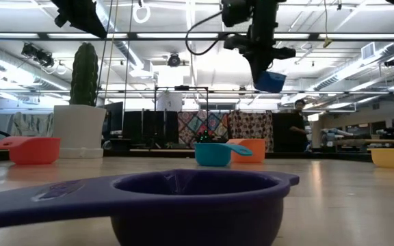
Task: Nest measuring cups in basket
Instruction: Stack the blue measuring cup on top of the orange measuring cup
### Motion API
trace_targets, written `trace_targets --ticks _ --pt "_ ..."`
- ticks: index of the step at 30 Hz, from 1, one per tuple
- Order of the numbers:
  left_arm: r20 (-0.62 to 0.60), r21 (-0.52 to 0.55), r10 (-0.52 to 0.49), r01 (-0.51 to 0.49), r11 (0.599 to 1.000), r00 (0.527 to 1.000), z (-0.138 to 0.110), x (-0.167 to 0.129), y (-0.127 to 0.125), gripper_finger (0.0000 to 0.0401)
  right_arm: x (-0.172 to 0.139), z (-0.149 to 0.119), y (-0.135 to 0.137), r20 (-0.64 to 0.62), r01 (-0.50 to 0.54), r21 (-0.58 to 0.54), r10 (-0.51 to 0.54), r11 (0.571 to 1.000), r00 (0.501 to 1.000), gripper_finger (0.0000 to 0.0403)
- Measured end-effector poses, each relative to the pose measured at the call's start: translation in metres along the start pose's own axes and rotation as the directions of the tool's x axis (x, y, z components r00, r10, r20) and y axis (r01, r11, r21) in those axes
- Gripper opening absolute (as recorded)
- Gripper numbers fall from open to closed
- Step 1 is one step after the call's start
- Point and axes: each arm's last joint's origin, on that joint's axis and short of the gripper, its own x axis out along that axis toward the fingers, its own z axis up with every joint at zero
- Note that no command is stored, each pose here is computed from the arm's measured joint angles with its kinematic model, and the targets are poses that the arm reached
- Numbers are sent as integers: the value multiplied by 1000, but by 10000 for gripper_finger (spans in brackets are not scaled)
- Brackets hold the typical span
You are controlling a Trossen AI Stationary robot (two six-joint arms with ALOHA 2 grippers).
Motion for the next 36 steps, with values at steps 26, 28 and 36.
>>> trace_targets --ticks 26,28,36 --pt "2 162 118 -117 980 993 3 6 18 52 101 8 56 -143 -23 251 60 968 988 10" --pt "1 162 118 -117 980 993 3 6 18 52 102 10 53 -150 -13 258 54 966 987 10" --pt "1 161 118 -117 980 993 3 6 18 52 102 17 46 -184 -25 290 81 957 980 10"
